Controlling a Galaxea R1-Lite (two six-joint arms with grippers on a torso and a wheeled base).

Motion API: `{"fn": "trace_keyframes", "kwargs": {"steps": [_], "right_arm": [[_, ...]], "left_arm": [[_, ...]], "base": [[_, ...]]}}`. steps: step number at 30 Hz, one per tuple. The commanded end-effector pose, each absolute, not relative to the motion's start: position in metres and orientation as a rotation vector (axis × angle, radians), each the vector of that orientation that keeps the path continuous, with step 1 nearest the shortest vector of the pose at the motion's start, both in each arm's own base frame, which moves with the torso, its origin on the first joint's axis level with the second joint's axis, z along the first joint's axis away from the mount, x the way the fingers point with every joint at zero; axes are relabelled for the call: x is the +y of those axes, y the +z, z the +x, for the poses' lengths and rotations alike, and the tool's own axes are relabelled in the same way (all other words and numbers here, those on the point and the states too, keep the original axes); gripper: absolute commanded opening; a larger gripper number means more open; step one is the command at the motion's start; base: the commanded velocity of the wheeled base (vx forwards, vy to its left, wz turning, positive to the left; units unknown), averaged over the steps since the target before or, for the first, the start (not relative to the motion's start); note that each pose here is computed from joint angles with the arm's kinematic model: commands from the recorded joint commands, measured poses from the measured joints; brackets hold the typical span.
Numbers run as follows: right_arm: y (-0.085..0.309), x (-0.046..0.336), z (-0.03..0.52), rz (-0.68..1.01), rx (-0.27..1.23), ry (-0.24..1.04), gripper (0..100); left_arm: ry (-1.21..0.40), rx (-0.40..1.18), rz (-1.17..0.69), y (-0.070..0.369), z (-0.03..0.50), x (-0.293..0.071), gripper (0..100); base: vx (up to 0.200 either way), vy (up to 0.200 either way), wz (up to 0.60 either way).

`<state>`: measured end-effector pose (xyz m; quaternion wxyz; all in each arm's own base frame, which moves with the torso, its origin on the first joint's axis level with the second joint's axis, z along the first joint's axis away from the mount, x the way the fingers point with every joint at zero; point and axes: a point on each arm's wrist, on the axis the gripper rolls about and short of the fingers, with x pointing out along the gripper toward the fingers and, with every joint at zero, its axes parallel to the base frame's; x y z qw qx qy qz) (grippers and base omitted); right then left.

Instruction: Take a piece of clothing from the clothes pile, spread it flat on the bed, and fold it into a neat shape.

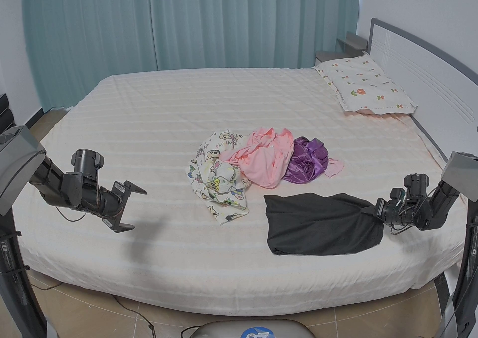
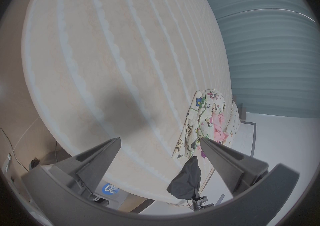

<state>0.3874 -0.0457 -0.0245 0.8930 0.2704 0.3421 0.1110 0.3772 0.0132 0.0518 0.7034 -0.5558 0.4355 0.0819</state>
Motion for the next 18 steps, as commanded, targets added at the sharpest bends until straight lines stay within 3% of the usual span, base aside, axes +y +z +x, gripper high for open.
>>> {"fn": "trace_keyframes", "kwargs": {"steps": [1,9,18], "right_arm": [[-0.012,-0.045,0.389,0.565,0.674,0.239,100],[-0.013,-0.062,0.397,0.651,0.65,0.175,100],[-0.028,-0.044,0.402,0.736,0.702,0.175,100]], "left_arm": [[0.182,0.967,-1.236,0.052,0.377,0.014,100],[0.182,0.967,-1.236,0.052,0.377,0.014,100],[0.202,0.954,-1.206,0.051,0.378,0.007,100]], "base": [[0.0,0.0,0.0],[0.0,0.0,0.0],[0.0,0.0,0.0]]}}
